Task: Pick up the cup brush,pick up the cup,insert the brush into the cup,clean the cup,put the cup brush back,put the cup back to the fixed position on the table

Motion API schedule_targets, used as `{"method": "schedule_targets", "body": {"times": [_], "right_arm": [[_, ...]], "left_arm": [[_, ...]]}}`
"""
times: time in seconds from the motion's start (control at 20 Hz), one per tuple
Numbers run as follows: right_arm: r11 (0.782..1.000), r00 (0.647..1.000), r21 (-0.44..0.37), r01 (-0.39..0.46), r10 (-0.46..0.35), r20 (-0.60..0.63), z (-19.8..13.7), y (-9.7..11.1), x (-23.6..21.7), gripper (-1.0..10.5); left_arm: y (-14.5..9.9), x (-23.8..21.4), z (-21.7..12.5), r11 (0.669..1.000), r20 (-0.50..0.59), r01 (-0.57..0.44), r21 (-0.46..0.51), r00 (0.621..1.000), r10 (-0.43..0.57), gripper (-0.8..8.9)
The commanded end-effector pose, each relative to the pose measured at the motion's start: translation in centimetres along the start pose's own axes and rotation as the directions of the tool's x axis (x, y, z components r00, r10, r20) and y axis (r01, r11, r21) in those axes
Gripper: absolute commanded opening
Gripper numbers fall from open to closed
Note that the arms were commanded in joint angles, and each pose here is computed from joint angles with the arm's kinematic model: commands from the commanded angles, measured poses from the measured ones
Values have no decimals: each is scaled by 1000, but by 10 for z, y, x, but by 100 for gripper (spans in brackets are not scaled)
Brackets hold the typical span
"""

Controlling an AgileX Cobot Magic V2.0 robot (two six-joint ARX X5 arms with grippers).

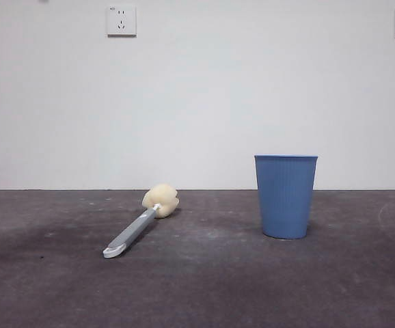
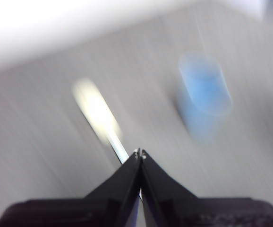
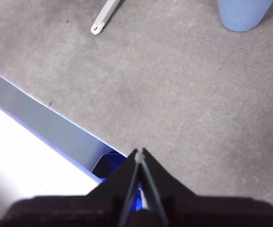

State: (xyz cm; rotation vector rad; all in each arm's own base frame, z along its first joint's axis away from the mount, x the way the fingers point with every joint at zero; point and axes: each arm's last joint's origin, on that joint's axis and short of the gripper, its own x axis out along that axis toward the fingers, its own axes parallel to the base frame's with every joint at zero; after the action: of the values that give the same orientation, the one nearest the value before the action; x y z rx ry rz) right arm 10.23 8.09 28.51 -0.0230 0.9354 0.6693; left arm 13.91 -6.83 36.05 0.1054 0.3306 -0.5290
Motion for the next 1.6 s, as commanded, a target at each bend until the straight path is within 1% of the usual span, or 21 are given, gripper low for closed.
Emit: {"method": "schedule_targets", "body": {"times": [0.05, 0.1, 0.2, 0.3, 0.35, 0.4, 0.55, 0.65, 0.85, 0.9, 0.95, 1.1, 1.15, 1.2, 1.6], "right_arm": [[1000, 1000, 6, 0, 0, 5, 1, 0, 0, 1], [1000, 1000, 6, -1, 1, 5, 1, 0, 0, 1], [1000, 1000, 6, -1, 1, 5, 1, 0, 0, 1], [1000, 1000, 6, 0, 0, 5, 1, 0, 0, 1], [1000, 1000, 6, -1, 1, 5, 1, 0, 0, 1], [1000, 1000, 6, -1, 1, 5, 1, 0, 0, 1], [1000, 1000, 6, 0, 0, 5, 1, 0, 0, 1], [1000, 1000, 6, -1, 1, 5, 1, 0, 0, 1], [1000, 1000, 6, 0, 0, 5, 1, 0, 0, 1], [1000, 1000, 6, -1, 1, 5, 1, 0, 0, 1], [1000, 1000, 6, -1, 1, 5, 1, 0, 0, 1], [1000, 1000, 6, 0, 0, 5, 1, 0, 0, 1], [1000, 1000, 6, -1, 1, 5, 1, 0, 0, 1], [1000, 1000, 6, -1, 1, 5, 1, 0, 0, 1], [1000, 1000, 6, 0, 0, 5, 1, 0, 0, 1]], "left_arm": [[17, -22, 0, 987, 215, -156, 26, 965, 147, -4], [23, -34, -5, 974, 300, -226, 10, 930, 213, -4], [27, -46, -26, 942, 403, -336, -15, 860, 313, -4], [30, -46, -57, 900, 449, -434, -53, 794, 409, -4], [31, -44, -74, 888, 456, -455, -63, 778, 431, -4], [32, -39, -94, 882, 455, -464, -78, 771, 446, -4], [33, -24, -145, 876, 399, -462, -138, 783, 476, -4], [34, -14, -170, 875, 362, -449, -180, 797, 483, -4], [35, 0, -202, 873, 303, -426, -236, 821, 483, -4], [35, 2, -207, 872, 290, -421, -249, 827, 482, -4], [34, 3, -211, 872, 250, -418, -254, 843, 477, -4], [33, 5, -221, 869, 158, -422, -258, 869, 469, -4], [32, 6, -225, 868, 112, -423, -261, 880, 462, -4], [32, 6, -227, 867, 94, -424, -262, 883, 460, -4], [32, 6, -226, 866, 99, -427, -261, 880, 464, -3]]}}
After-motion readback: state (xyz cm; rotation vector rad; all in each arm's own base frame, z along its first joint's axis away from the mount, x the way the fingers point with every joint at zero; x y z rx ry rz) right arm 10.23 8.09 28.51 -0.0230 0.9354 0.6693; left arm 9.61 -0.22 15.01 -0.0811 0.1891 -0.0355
